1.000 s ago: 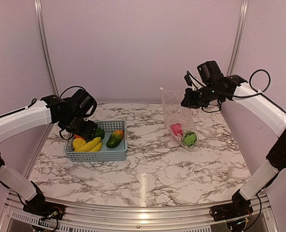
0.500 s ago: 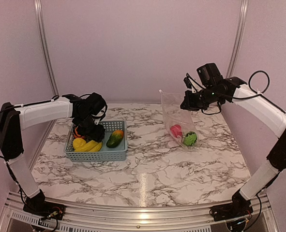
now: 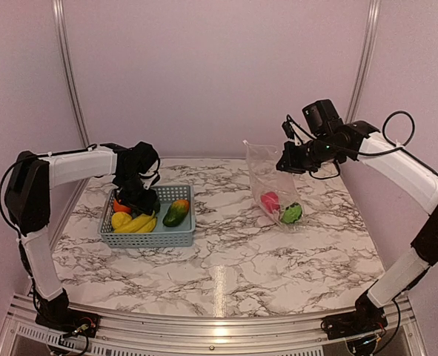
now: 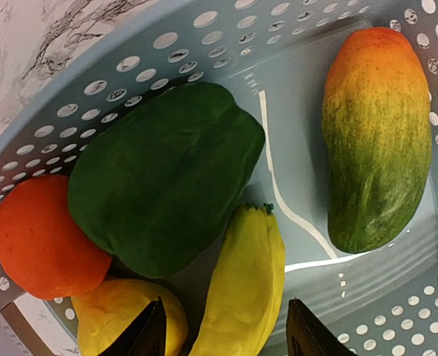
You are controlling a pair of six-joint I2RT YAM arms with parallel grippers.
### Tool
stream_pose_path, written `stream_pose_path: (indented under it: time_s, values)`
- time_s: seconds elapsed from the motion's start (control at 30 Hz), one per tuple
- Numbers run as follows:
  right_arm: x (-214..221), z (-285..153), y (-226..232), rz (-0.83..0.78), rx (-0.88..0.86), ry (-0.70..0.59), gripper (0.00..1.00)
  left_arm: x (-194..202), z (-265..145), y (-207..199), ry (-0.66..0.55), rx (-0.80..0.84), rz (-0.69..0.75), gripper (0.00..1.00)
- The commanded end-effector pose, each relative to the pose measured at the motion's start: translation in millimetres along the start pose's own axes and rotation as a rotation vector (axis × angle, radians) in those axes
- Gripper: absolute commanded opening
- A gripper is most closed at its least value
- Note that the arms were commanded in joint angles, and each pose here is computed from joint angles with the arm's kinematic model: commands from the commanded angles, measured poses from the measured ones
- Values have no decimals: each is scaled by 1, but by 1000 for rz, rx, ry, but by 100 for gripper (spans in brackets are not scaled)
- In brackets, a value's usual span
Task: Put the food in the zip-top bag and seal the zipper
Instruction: Pick up the fake fruit from the bin.
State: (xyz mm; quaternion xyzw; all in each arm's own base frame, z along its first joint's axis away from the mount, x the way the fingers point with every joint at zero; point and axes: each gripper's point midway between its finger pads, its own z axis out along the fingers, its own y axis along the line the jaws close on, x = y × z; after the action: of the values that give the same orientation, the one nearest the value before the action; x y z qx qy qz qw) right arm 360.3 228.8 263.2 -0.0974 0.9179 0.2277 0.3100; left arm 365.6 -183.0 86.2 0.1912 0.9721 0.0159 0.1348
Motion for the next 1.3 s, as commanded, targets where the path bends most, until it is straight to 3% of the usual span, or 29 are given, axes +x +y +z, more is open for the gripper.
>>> stream_pose_path:
  time_s: [0.0,0.13,0.7,1.03,1.27]
  values:
    - [-2,-11,8,4,-17,-25,0,-1,13,5,34,-22,-11,60]
    - [0,-10,9,8,-24,-22,0,0,27,0,66,-4,-32,63]
    - [1,-6,12,4,-34,-14,0,13,26,-7,106,40,-43,39]
    - [-4,1,16,-6,-45,-8,0,-5,-12,-4,29,45,-67,24]
    - [-8,5,19,-16,-50,0,0,-39,-63,-7,-128,98,-194,23]
